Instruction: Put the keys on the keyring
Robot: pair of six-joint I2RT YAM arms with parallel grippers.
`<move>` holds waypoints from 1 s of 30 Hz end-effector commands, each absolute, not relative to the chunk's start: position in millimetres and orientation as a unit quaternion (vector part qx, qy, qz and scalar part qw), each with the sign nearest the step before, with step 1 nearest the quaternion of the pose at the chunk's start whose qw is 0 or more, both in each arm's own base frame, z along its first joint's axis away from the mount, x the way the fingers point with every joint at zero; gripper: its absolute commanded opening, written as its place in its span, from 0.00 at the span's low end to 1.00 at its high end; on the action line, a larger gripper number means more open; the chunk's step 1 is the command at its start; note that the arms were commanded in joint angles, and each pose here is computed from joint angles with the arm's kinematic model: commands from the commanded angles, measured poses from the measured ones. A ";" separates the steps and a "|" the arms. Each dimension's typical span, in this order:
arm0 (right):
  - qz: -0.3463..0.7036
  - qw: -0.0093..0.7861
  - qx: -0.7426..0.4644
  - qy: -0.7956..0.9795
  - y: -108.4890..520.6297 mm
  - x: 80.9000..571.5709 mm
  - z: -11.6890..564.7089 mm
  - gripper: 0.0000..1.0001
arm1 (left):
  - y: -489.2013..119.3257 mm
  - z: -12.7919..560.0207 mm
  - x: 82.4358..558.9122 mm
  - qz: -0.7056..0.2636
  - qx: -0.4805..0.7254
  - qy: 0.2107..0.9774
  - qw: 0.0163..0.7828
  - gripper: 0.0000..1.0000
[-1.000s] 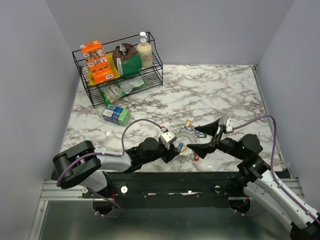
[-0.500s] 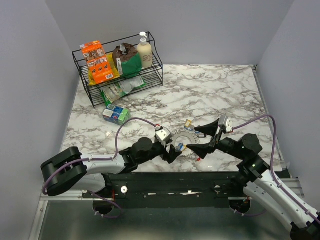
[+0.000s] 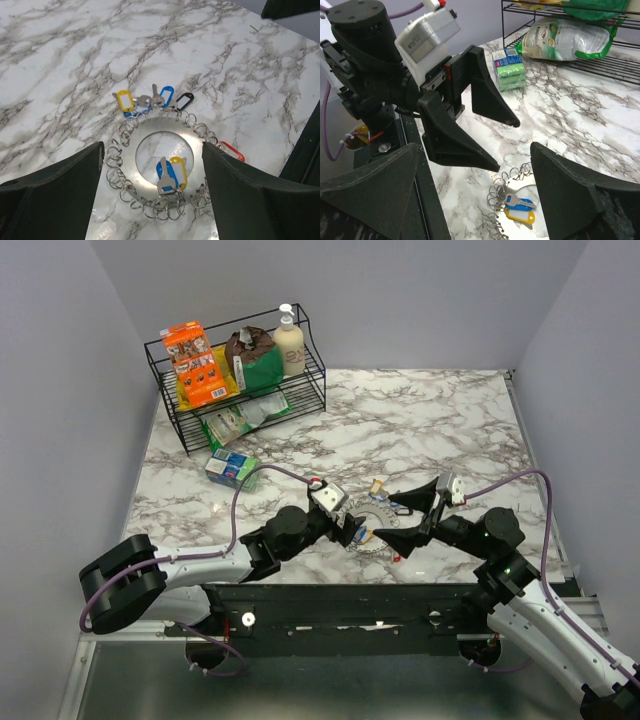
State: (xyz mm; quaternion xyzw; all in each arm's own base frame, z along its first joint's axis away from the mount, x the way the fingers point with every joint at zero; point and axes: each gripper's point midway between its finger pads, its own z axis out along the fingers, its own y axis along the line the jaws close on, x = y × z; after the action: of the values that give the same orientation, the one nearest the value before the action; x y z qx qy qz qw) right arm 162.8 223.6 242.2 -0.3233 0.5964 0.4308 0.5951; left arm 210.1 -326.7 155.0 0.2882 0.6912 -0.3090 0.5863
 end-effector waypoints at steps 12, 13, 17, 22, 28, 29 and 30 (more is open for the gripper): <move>0.424 0.597 -0.316 0.603 224.3 168.6 242.4 1.00 | -322.9 166.0 218.9 -0.271 0.308 0.672 0.617 0.88; 0.424 0.594 -0.315 0.607 224.5 169.6 239.1 1.00 | -322.3 167.8 218.8 -0.274 0.305 0.670 0.619 0.88; 0.418 0.586 -0.309 0.621 224.1 173.9 228.1 1.00 | -316.6 166.1 219.2 -0.270 0.298 0.672 0.622 0.88; 0.401 0.592 -0.259 0.650 217.4 189.9 225.6 1.00 | -306.0 160.3 226.7 -0.247 0.273 0.686 0.628 0.89; 0.376 0.579 -0.227 0.687 212.6 204.7 210.8 1.00 | -291.8 152.5 235.8 -0.225 0.228 0.714 0.623 0.89; 0.373 0.576 -0.222 0.693 212.1 206.7 208.3 1.00 | -291.1 151.8 235.5 -0.226 0.225 0.716 0.621 0.89; 0.367 0.572 -0.216 0.701 211.2 209.8 203.0 1.00 | -290.3 152.6 235.4 -0.228 0.222 0.717 0.621 0.89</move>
State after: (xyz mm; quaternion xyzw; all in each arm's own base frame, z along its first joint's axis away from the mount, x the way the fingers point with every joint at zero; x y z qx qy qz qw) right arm 196.7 217.7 214.3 -0.2539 0.6675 0.3912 0.5805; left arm 228.3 -306.5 153.5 0.2668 0.7005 -0.2445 0.6151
